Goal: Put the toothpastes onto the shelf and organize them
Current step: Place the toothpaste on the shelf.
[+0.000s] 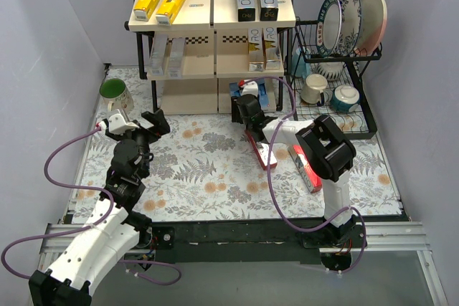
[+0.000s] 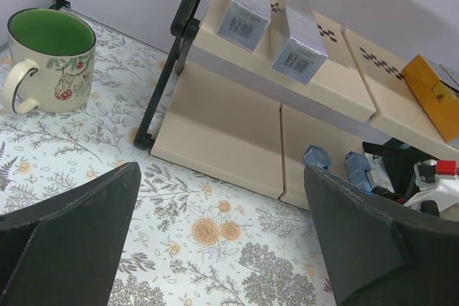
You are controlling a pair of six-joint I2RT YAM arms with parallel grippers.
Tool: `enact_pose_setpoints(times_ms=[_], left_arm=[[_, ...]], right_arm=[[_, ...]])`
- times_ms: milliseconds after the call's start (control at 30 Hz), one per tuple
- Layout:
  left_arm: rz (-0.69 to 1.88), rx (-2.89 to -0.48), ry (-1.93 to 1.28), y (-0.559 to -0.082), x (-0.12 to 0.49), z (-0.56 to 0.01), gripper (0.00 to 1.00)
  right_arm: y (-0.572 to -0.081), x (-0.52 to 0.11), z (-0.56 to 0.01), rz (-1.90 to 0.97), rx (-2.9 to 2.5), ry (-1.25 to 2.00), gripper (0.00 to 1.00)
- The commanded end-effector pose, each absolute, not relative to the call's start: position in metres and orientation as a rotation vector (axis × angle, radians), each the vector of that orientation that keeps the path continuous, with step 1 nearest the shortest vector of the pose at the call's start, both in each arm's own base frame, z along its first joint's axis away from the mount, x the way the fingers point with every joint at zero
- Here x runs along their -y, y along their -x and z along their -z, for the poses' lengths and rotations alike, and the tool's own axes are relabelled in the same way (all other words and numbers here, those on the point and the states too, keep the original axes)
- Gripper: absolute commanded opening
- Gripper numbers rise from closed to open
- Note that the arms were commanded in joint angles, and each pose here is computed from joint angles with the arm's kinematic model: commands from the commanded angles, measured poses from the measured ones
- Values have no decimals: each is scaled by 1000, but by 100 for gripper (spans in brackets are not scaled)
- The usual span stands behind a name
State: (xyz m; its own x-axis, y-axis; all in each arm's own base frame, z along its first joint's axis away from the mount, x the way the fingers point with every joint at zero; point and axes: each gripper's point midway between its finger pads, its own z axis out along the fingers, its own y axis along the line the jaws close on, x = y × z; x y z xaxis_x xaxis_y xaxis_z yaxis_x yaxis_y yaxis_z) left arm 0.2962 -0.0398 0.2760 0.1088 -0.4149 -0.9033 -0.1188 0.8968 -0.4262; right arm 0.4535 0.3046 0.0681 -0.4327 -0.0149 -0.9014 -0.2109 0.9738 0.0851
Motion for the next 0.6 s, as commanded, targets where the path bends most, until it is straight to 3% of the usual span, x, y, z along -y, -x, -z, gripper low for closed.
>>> enact_pose_setpoints(times_ms=[0, 233, 567], left_arm=[[226, -1454, 441, -295, 39, -277, 98], [225, -1453, 444, -294, 38, -277, 98], [221, -1457, 446, -295, 38, -276, 98]], right_arm=[[-456, -312, -106, -277, -1920, 129, 59], [-465, -305, -108, -213, -1894, 101, 43], [-487, -296, -117, -152, -1847, 41, 41]])
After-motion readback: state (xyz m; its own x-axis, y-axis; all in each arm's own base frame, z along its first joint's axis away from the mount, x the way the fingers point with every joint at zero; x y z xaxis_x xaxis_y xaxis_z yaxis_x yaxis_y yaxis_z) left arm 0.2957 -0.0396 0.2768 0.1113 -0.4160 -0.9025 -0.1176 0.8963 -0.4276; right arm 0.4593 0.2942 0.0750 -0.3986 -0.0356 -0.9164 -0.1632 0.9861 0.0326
